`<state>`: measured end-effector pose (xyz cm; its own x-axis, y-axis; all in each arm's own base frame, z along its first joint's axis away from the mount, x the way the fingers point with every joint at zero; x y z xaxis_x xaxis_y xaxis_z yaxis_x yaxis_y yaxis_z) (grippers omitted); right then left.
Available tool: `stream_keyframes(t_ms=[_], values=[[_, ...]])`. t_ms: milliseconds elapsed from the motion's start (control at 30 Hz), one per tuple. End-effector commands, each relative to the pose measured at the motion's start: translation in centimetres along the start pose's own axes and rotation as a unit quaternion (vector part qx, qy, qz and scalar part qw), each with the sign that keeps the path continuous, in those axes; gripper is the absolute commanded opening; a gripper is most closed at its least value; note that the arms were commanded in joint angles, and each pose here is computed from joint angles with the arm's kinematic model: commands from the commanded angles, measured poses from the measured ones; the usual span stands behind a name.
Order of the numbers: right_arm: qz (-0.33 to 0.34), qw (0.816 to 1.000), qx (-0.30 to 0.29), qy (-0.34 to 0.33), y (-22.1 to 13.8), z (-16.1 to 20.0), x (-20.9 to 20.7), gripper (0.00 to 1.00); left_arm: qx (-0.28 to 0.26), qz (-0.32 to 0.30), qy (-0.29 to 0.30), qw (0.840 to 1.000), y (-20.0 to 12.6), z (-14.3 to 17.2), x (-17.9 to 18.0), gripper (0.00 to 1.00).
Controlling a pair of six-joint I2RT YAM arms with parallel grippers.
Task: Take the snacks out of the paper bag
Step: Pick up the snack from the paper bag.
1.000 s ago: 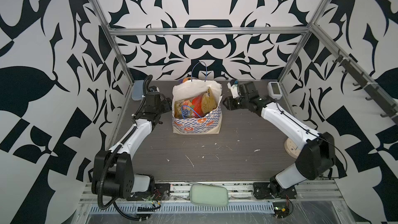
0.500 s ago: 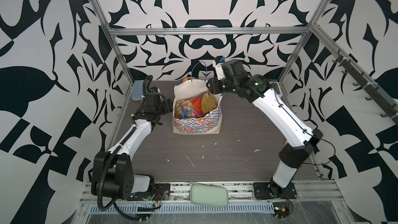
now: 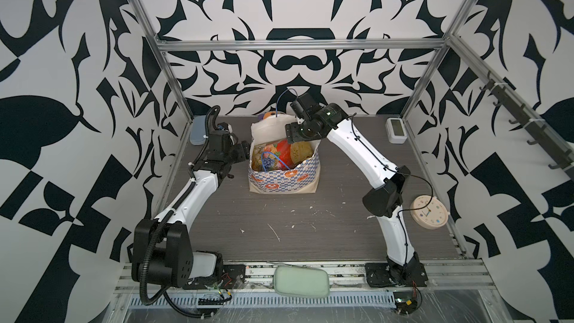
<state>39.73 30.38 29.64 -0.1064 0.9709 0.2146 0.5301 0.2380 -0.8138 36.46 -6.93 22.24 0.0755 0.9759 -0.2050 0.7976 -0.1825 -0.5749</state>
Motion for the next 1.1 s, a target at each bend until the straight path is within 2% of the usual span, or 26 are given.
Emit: stream_keyframes(t_ms=[0,33,167,267,367,500,667,733,833,967,1033,1067], values=[[0.000,0.999,-0.014,0.049,0.0,-1.2,-1.0,0.87,-0.034,-0.002,-0.011,0.999,-2.7,-2.7,-0.5,0.84],[-0.003,0.999,-0.010,0.053,0.6,-1.1,-1.1,0.87,-0.052,0.001,-0.011,0.999,-4.2,-3.7,-0.7,0.88],[-0.033,0.997,0.011,0.066,2.4,-0.7,-0.1,0.87,-0.115,0.015,0.006,0.993,-8.6,-7.3,-1.8,0.92],[-0.043,0.996,0.021,0.070,3.4,-0.6,0.4,0.87,-0.148,0.056,0.023,0.987,-11.1,-9.6,-3.3,0.94],[-0.048,0.996,0.030,0.073,4.6,-0.4,0.8,0.85,-0.146,0.105,0.037,0.983,-11.9,-10.8,-5.2,0.95],[-0.051,0.995,0.046,0.077,6.1,0.2,1.0,0.77,-0.111,0.126,0.080,0.983,-10.1,-10.0,-7.4,0.95],[-0.067,0.993,0.060,0.083,7.3,0.9,1.6,0.51,-0.055,0.143,0.112,0.982,-7.4,-8.7,-9.1,0.94],[-0.076,0.992,0.054,0.084,7.0,0.7,1.9,0.43,-0.038,0.128,0.113,0.985,-6.6,-8.5,-8.9,0.93],[-0.087,0.992,0.041,0.081,6.1,0.3,2.4,0.29,-0.003,0.069,0.105,0.992,-5.4,-8.4,-7.6,0.93],[-0.102,0.991,0.025,0.078,4.8,-0.3,2.8,0.07,0.007,0.029,0.103,0.994,-5.0,-8.6,-6.7,0.95],[-0.114,0.990,0.025,0.079,4.5,-0.4,3.2,0.00,0.007,0.025,0.101,0.995,-4.8,-8.5,-6.6,0.96],[-0.126,0.989,0.023,0.078,4.2,-0.6,3.4,0.00,0.008,0.025,0.100,0.995,-4.6,-8.4,-6.6,0.96]])
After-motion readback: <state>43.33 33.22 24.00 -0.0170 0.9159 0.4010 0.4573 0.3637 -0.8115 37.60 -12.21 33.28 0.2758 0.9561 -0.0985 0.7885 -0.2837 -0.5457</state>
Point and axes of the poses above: each gripper's point midway between its finger pads, its own y axis out along the fingers, its own x axis along the line the jaws close on, z = x × y, the point moved 5 cm from there along -y, back along the fingers, and after that the axes turned 7 degrees about y, right-handed, at the moved point
